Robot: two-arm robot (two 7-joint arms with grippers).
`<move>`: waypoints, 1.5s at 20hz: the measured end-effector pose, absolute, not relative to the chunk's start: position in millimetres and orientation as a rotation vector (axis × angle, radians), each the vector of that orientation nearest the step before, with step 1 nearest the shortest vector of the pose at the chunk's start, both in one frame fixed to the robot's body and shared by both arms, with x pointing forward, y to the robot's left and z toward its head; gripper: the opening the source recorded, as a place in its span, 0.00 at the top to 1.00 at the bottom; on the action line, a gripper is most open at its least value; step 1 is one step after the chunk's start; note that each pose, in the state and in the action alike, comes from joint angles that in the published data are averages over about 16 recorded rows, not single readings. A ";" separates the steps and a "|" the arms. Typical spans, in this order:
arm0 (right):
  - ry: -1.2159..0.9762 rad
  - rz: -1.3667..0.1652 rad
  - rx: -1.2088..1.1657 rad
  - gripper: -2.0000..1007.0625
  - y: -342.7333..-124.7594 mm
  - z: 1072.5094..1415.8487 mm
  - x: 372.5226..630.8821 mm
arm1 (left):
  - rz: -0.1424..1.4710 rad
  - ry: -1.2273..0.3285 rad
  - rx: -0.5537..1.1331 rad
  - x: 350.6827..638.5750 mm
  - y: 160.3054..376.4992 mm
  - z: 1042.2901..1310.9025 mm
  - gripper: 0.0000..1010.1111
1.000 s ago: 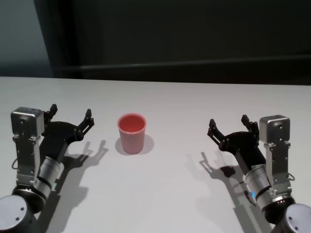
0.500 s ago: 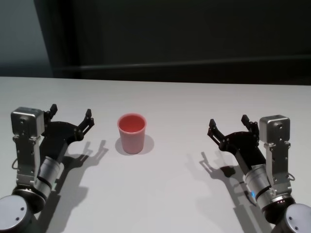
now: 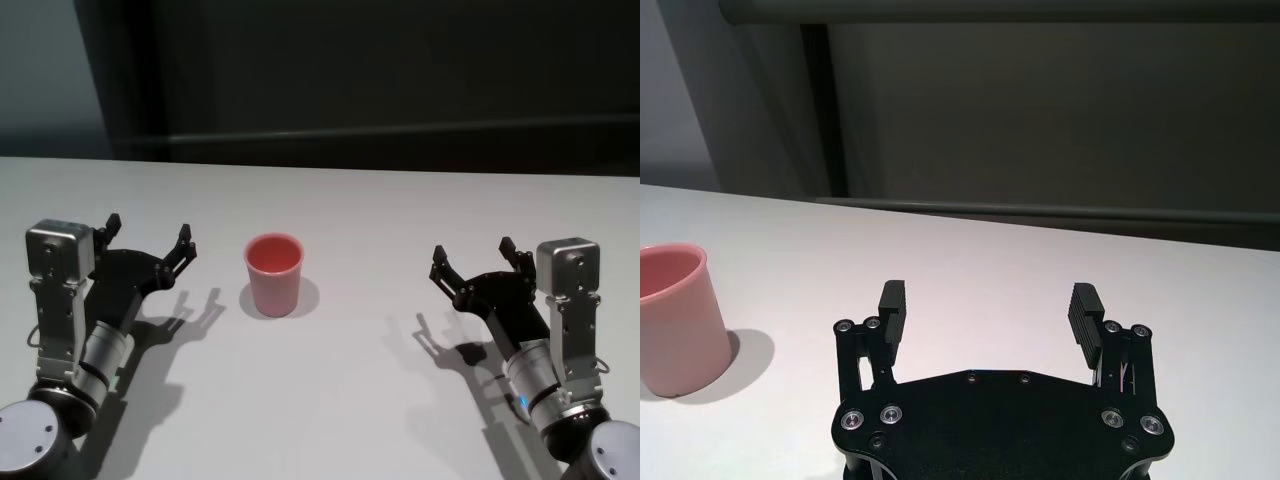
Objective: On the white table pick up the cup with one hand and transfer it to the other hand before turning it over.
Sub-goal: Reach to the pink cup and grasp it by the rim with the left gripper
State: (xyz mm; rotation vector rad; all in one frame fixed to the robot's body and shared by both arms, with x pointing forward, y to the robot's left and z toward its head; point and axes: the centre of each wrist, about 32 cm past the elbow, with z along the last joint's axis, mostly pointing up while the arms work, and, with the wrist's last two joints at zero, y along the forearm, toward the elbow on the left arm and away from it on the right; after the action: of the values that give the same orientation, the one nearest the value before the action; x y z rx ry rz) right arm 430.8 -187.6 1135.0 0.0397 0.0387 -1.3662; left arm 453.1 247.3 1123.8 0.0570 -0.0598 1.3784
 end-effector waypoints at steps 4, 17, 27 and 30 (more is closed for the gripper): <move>0.039 -1.366 0.040 0.00 -187.6 1135.0 430.8 | 1.378 -0.060 0.057 453.1 247.3 1123.8 0.01; 0.039 -1.366 0.040 0.00 -187.6 1135.0 430.8 | 1.378 -0.060 0.057 453.1 247.3 1123.8 0.01; 0.039 -1.366 0.040 0.00 -187.6 1135.0 430.8 | 1.378 -0.060 0.057 453.1 247.3 1123.8 0.01; 0.039 -1.366 0.040 0.00 -187.6 1135.0 430.8 | 1.373 -0.063 0.059 453.4 247.6 1124.5 0.01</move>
State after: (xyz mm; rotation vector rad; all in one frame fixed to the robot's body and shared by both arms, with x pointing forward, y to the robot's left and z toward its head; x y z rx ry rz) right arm 430.8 -187.6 1135.0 0.0397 0.0388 -1.3662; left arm 453.4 247.6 1124.5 0.0591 -0.0635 1.3726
